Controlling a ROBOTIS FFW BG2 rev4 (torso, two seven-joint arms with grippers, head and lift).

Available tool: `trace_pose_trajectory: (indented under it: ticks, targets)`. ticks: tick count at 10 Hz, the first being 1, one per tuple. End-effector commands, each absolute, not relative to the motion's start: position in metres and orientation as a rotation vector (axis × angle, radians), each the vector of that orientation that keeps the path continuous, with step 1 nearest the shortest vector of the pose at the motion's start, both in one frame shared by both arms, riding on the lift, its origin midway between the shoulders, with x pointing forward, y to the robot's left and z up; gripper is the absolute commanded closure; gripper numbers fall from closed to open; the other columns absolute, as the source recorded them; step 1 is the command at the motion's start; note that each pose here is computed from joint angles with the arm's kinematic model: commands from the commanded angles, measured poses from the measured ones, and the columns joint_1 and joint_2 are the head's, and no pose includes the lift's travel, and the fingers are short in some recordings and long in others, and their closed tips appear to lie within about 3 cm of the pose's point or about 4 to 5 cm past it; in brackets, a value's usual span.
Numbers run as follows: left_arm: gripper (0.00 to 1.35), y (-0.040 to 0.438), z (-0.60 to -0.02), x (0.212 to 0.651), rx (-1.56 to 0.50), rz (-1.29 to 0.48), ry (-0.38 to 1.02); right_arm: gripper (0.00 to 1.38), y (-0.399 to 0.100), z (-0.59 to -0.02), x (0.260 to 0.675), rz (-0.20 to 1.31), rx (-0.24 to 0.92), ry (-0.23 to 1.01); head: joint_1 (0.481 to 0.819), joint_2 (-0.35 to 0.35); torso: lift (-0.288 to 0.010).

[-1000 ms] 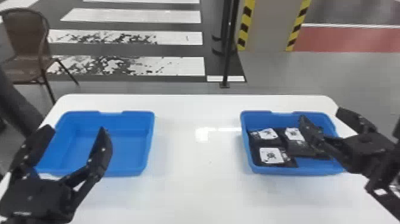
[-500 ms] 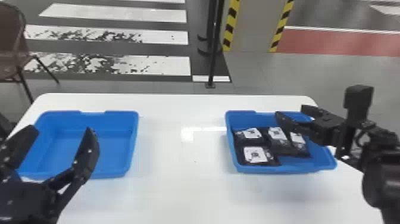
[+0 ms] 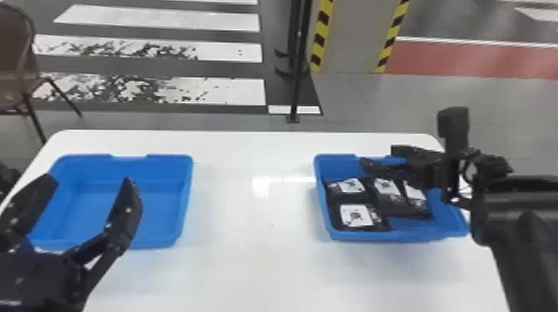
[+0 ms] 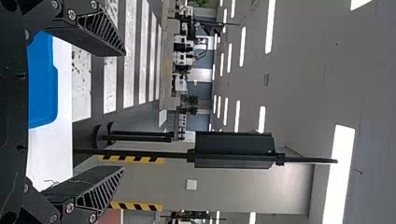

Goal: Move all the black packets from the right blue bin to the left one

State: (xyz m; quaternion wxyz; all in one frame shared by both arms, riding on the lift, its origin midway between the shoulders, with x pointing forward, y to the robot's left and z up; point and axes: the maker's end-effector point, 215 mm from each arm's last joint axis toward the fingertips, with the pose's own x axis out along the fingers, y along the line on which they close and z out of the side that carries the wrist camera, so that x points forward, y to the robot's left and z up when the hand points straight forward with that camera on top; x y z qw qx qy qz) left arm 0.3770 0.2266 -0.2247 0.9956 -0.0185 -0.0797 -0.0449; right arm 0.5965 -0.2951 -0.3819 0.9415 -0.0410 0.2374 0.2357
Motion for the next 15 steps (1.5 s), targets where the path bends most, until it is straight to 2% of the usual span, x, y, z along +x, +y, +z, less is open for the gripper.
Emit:
trace_pose_trajectory:
  ticks: [1,4,7,10,13,15]
  targets:
    - [0.17,0.226,-0.225,0.377,-0.042,-0.091,-0.160,0.20,-0.284,-0.383,0.593,0.483,-0.109,0.545,0.695,-0.085,-0.140]
    - [0.17,0.226,-0.228,0.377,-0.045,-0.091,-0.158,0.20,-0.298,-0.388,0.581,0.443,-0.115,0.682,0.695,-0.064,-0.140]
    - [0.17,0.224,-0.226,0.378,-0.050,-0.094,-0.165,0.20,-0.324,-0.397,0.603,0.417,-0.138,0.799,0.695,-0.096,-0.140]
    - [0.17,0.225,-0.225,0.379,-0.054,-0.091,-0.174,0.20,-0.293,-0.408,0.604,0.503,-0.100,0.811,0.695,-0.102,-0.140]
    - [0.17,0.224,-0.226,0.379,-0.056,-0.092,-0.177,0.20,-0.265,-0.431,0.585,0.541,-0.016,0.899,0.695,-0.073,-0.140]
    - [0.17,0.223,-0.226,0.379,-0.055,-0.093,-0.177,0.20,-0.256,-0.432,0.584,0.549,-0.036,0.915,0.695,-0.047,-0.140]
